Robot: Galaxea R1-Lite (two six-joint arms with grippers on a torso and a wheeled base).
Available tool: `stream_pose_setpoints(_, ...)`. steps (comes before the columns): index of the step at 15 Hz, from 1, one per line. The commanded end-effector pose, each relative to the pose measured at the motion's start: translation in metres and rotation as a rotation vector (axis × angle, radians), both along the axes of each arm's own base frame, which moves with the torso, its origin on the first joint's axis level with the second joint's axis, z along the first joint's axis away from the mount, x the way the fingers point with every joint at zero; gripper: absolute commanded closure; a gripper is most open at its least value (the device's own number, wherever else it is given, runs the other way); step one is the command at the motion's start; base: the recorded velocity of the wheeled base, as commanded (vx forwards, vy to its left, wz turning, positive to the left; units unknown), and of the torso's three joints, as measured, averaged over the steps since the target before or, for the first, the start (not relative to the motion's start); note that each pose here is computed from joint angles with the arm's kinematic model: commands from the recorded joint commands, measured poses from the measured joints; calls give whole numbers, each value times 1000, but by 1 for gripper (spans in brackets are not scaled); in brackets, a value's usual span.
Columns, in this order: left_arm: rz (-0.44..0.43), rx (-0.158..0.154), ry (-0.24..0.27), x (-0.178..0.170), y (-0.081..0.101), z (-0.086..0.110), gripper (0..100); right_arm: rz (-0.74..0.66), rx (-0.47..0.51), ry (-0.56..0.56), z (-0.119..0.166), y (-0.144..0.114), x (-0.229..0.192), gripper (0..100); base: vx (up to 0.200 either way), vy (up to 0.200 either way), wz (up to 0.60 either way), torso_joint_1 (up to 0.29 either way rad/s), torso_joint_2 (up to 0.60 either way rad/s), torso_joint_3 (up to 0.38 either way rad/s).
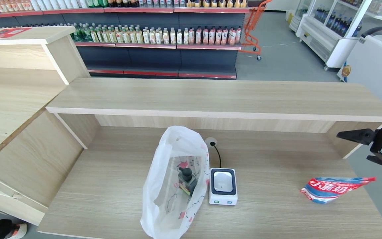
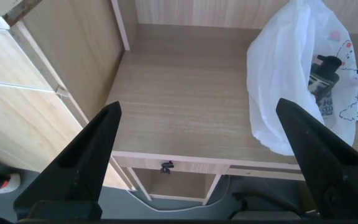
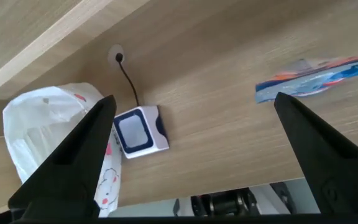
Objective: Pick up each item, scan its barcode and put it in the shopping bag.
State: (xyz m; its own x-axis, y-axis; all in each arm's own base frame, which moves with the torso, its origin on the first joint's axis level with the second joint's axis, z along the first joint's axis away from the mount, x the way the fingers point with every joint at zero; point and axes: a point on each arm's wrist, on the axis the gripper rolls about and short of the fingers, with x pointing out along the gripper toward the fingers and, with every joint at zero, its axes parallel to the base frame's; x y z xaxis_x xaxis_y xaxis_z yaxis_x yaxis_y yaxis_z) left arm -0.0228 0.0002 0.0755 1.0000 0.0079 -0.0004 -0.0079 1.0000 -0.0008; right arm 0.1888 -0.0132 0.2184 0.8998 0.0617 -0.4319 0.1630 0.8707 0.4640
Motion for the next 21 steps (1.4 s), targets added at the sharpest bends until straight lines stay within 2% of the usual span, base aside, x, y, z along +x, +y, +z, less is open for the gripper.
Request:
stream_pose_setpoints(1,1,-1,0,0,0,0,0,-3,0,3,1,0,-1,0,0,0,0,0,0,0)
stream_pose_setpoints(5,1,-1,0,0,0,0,0,-11,17,6,2,0,-7,0,0,0,0,0,0,0)
stream_pose_setpoints(7,0,-1,0,0,0,0,0,-31,42,56,1,1,-15,0,0,0,0,0,0,0)
stream_pose_setpoints(10,0,-1,0,0,0,0,0,-133,56,85,-3,-1,-17,0,0,0,0,0,0,0)
stream_pose_setpoints(16,1,-1,0,0,0,0,0,-247,85,138,-8,-4,-18,0,-200,0,0,2,7,1)
stream_pose_setpoints(19,0,-2,0,0,0,0,0,-300,94,142,-7,-13,-13,0,0,0,0,0,0,0)
stream_pose_setpoints(21,0,1,0,0,0,0,0,-356,112,157,-9,-23,-5,0,0,-200,0,2,-10,2)
